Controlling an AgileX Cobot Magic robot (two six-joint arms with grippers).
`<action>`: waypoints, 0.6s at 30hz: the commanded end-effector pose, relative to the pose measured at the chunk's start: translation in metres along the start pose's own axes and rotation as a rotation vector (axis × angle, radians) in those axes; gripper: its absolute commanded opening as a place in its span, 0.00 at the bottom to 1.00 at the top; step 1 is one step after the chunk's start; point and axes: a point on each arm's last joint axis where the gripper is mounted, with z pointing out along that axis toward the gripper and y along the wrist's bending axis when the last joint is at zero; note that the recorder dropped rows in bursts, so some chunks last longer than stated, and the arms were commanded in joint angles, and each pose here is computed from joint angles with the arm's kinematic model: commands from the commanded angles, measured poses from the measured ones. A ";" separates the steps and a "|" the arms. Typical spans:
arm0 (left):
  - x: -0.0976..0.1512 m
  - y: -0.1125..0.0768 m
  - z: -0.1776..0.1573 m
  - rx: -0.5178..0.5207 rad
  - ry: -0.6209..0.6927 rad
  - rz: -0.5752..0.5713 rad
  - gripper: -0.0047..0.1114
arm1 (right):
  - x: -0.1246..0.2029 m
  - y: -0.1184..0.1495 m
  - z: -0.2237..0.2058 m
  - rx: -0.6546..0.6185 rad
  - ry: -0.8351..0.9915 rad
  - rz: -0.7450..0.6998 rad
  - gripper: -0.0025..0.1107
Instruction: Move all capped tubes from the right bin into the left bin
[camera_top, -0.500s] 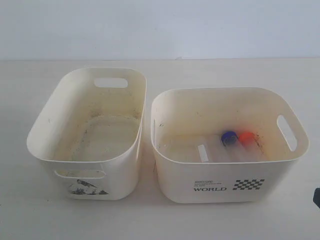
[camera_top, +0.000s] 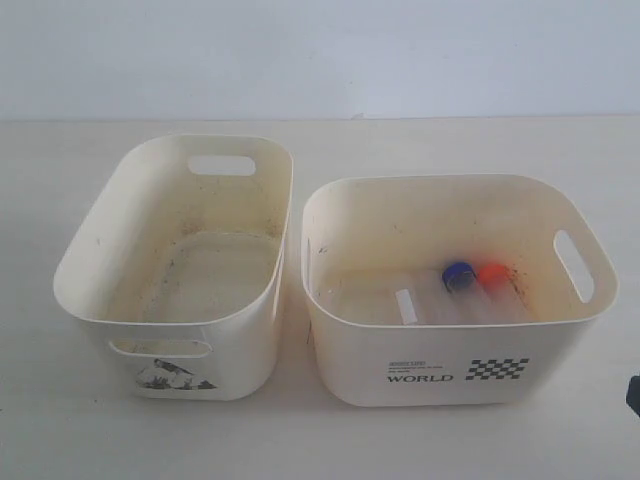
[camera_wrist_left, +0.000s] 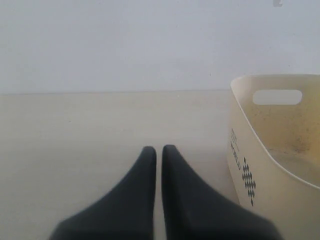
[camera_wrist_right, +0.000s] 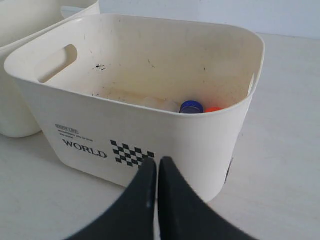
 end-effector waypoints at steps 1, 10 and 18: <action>-0.001 0.000 0.000 0.001 -0.003 -0.013 0.08 | 0.000 0.000 0.000 -0.004 -0.004 0.003 0.03; -0.001 0.000 0.000 0.001 -0.003 -0.013 0.08 | 0.000 0.000 0.000 -0.004 -0.004 0.003 0.03; -0.001 0.000 0.000 0.001 -0.003 -0.013 0.08 | -0.004 -0.002 0.000 0.017 -0.043 -0.025 0.03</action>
